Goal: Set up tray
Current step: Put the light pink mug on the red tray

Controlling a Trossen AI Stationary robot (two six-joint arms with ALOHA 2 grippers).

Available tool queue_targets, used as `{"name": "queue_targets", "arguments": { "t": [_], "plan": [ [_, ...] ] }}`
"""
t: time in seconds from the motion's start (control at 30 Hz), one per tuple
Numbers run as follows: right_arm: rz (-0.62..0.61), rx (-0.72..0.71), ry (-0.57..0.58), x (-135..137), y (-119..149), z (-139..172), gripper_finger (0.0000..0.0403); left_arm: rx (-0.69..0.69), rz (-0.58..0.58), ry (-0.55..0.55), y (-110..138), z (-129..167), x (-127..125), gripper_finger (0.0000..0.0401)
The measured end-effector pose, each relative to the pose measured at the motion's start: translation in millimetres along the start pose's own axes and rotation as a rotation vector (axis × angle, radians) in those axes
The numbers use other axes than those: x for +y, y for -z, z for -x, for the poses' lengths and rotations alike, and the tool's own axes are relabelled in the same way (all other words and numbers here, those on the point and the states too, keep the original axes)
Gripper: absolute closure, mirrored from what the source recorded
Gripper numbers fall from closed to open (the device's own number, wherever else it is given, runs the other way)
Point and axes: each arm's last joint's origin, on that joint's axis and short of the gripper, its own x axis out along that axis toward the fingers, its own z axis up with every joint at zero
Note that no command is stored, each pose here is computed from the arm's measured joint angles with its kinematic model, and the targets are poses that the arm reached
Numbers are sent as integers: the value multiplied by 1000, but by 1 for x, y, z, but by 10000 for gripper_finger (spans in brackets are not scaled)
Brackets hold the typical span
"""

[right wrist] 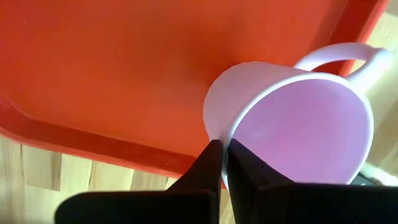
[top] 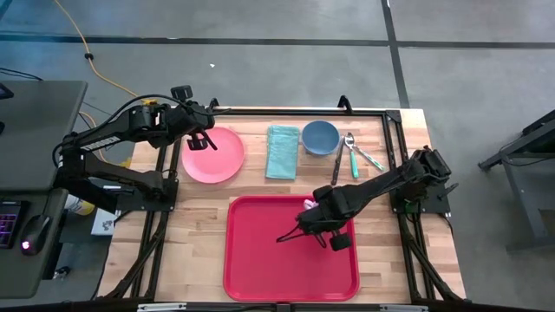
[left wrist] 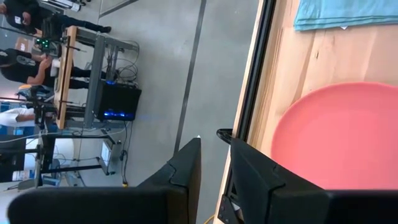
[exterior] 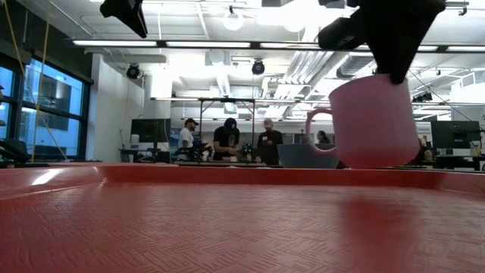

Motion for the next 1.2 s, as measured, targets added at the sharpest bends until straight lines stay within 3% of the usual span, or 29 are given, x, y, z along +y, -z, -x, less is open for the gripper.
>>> {"name": "queue_targets", "arguments": {
  "t": [0.27,0.47,0.87,1.2],
  "plan": [
    [-37,79,-8,0,13,-31,403,0,-1,1,0,0,0,284],
    [-67,17,-40,-1,25,-37,403,-1,0,2,0,0,0,284],
    [-138,-129,-26,-1,50,10,403,-5,2,7,0,0,0,284],
    [-142,-134,-29,1,50,7,403,-6,2,7,0,0,0,284]
  ]
}}
